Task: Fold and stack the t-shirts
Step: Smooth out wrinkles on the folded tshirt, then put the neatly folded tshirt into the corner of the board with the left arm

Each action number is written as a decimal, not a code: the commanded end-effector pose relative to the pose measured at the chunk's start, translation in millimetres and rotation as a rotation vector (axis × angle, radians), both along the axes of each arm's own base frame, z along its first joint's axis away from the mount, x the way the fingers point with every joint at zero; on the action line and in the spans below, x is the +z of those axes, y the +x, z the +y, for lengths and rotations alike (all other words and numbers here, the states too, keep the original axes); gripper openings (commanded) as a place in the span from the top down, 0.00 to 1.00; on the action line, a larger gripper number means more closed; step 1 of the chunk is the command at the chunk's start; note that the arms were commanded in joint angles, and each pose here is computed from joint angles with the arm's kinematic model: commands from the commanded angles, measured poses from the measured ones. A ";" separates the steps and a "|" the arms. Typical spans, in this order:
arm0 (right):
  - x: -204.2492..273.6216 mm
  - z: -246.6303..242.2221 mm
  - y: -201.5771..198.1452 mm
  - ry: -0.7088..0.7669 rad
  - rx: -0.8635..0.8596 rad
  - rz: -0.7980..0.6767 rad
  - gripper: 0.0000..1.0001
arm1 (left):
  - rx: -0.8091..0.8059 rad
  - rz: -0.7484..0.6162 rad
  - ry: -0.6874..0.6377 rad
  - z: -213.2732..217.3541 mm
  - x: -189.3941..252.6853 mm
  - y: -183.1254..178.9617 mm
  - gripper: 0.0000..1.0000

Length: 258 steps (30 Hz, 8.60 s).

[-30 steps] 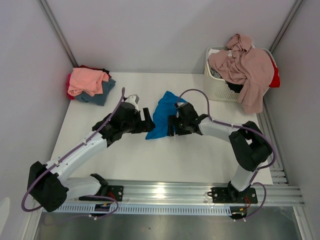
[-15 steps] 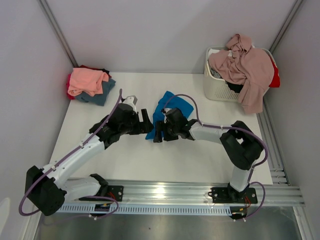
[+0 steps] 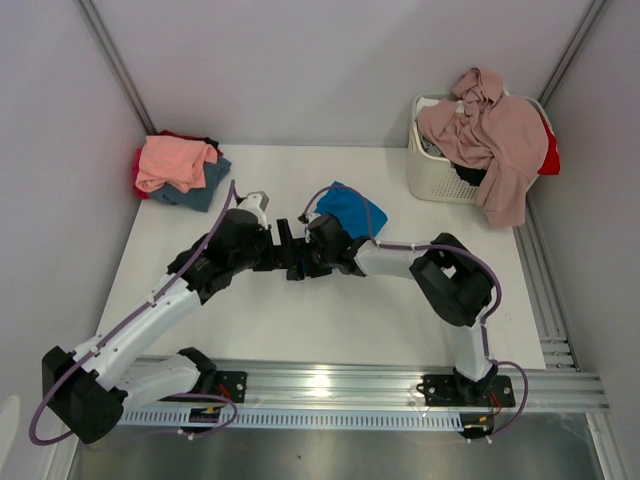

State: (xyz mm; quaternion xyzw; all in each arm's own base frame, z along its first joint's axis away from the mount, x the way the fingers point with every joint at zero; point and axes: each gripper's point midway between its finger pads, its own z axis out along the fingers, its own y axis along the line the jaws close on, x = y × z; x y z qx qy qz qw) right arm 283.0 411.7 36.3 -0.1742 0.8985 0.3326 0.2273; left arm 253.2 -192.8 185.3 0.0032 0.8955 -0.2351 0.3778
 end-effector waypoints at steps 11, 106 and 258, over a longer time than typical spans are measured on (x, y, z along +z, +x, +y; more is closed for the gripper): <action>-32.6 0.6 16.4 -0.121 -0.040 -0.008 0.92 | 0.054 -0.109 0.026 24.9 19.2 -1.9 0.10; 69.5 -178.8 179.0 -0.675 -0.780 -0.664 1.00 | 0.133 -0.098 -0.021 35.5 9.5 -8.9 0.01; 92.8 -228.0 10.9 -0.254 -0.555 -0.378 0.01 | -0.184 0.420 -0.371 -147.2 -162.4 -5.1 0.01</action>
